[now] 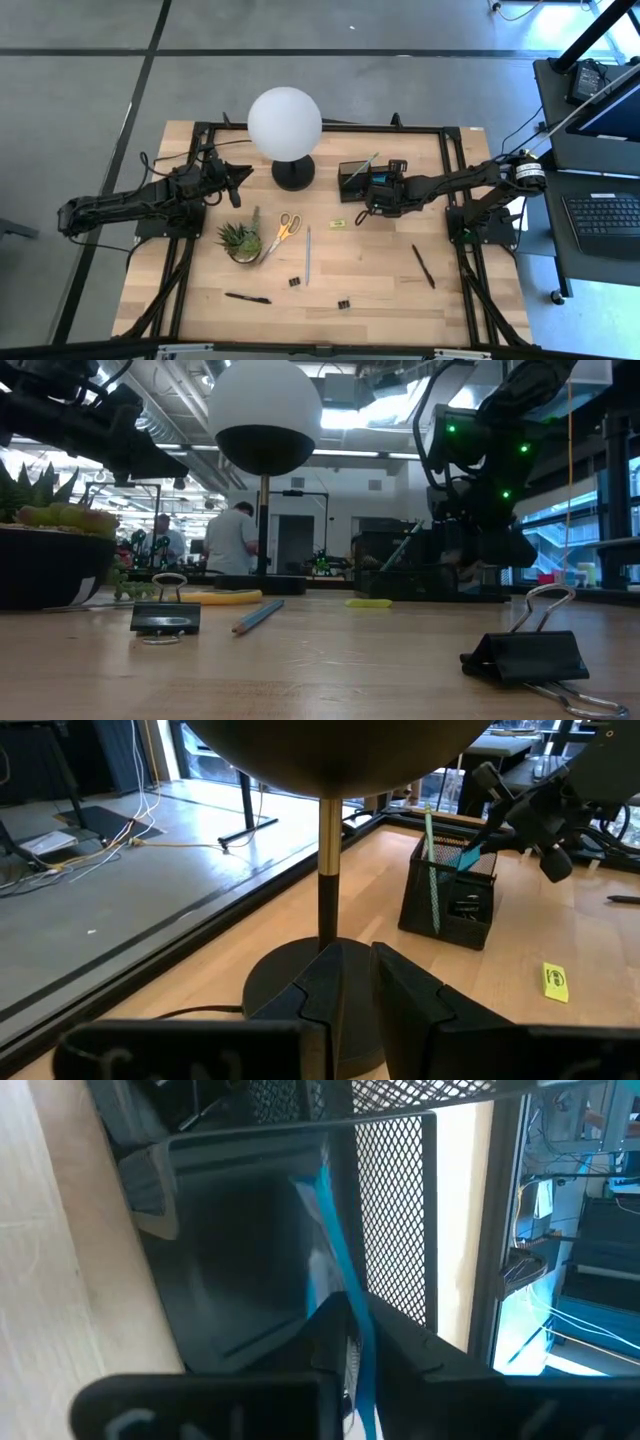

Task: Pick and place office supplies into organizer
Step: Put the blue sticky note into the desk organizer

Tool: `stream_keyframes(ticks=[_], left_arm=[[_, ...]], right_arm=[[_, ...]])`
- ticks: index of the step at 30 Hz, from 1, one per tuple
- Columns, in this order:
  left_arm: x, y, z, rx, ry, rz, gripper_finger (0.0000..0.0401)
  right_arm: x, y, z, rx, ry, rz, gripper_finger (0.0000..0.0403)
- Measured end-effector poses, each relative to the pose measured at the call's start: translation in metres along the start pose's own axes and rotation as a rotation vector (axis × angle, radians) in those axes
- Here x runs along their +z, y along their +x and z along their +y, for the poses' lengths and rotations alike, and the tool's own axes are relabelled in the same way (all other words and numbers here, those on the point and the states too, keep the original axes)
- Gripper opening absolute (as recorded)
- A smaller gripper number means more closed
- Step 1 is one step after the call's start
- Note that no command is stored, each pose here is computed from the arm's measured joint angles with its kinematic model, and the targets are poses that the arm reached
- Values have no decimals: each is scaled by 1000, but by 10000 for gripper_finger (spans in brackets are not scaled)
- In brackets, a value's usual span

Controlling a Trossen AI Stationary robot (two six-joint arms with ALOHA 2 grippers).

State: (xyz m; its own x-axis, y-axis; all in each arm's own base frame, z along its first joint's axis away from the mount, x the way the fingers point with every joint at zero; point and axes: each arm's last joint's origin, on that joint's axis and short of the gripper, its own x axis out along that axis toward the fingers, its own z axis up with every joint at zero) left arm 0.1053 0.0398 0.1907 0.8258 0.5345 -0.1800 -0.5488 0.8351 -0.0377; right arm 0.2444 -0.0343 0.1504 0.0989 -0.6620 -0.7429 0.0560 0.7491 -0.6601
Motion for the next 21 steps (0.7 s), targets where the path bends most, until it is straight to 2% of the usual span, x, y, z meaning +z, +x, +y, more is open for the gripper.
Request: stream_keyframes(ticks=[11,21], left_arm=[[0,0,0,0,0,0,47],[0,0,0,0,0,0,47]], right_arm=[[0,0,0,0,1,0,101],[0,0,0,5,-3,1,106]])
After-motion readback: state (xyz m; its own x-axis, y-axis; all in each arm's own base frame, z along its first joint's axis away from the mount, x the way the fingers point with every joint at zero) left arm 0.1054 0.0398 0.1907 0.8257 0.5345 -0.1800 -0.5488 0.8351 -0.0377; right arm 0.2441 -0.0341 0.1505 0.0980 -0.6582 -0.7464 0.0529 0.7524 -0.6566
